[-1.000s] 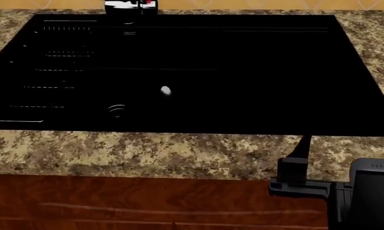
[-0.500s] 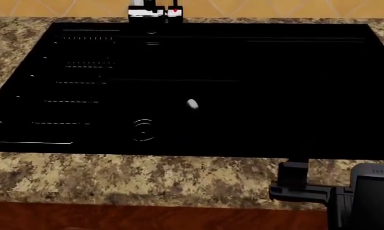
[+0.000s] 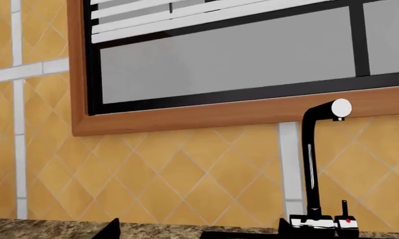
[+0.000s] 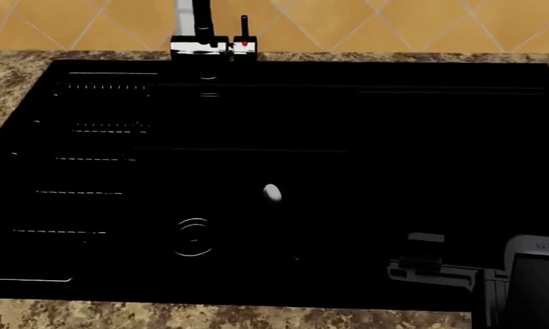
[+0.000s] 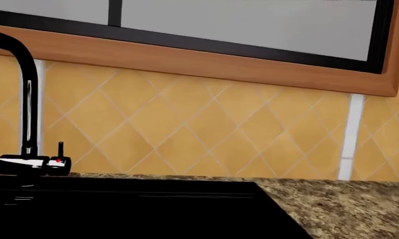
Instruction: Turn the sink spout to the right.
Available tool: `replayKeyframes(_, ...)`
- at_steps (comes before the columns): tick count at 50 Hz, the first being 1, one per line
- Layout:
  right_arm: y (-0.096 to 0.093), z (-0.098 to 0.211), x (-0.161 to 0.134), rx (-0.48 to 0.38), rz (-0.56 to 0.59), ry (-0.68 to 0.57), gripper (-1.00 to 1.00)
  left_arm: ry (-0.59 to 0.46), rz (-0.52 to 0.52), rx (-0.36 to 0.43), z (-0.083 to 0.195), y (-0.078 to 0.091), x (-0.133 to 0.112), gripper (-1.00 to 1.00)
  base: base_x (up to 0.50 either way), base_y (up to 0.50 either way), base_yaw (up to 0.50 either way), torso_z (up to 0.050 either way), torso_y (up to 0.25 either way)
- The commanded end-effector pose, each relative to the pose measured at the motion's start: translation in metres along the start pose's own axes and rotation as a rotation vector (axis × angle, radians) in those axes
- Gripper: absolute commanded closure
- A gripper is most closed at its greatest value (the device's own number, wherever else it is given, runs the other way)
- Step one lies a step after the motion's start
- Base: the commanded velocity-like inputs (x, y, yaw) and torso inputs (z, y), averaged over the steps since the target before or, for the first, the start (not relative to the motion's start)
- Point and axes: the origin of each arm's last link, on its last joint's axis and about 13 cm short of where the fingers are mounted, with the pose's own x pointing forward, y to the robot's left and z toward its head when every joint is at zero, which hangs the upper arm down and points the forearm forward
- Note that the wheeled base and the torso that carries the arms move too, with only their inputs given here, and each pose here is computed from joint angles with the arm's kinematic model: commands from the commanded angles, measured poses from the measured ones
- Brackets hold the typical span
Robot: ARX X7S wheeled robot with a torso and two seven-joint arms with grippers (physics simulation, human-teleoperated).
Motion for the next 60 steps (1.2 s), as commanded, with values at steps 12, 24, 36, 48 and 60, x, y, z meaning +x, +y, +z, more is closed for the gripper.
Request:
replayKeyframes(12, 0.0016, -0.0041, -0.0016, -0.010, 0.002, 0.016, -1.00, 0.003, -0.003, -0.003, -0.0028, -0.0005, -0.0013, -1.00, 0.36, 0.03, 0.00, 0.000, 0.001)
replayKeyframes(24, 0.0005, -0.0045, -0.0024, -0.016, -0.001, 0.020, -1.00, 0.002, -0.006, -0.003, -0.0017, -0.0007, -0.0003, -1.00, 0.14, 0.33, 0.00, 0.000, 0.000)
replayKeyframes(36, 0.0004, -0.0046, -0.0026, -0.018, -0.008, 0.029, -1.00, 0.005, -0.021, -0.010, -0.0018, -0.0027, 0.0002, -1.00, 0.11, 0.34, 0.00, 0.000, 0.000)
replayKeyframes(48, 0.0006, -0.0081, -0.0036, -0.018, -0.014, 0.034, -1.00, 0.007, -0.024, -0.008, -0.0026, -0.0028, 0.0000, -1.00, 0.10, 0.35, 0.00, 0.000, 0.000)
replayKeyframes(60, 0.0017, -0.0087, -0.0033, -0.016, -0.023, 0.041, -1.00, 0.006, -0.022, -0.010, -0.0026, -0.0022, -0.0007, -1.00, 0.01, 0.09, 0.00, 0.000, 0.000)
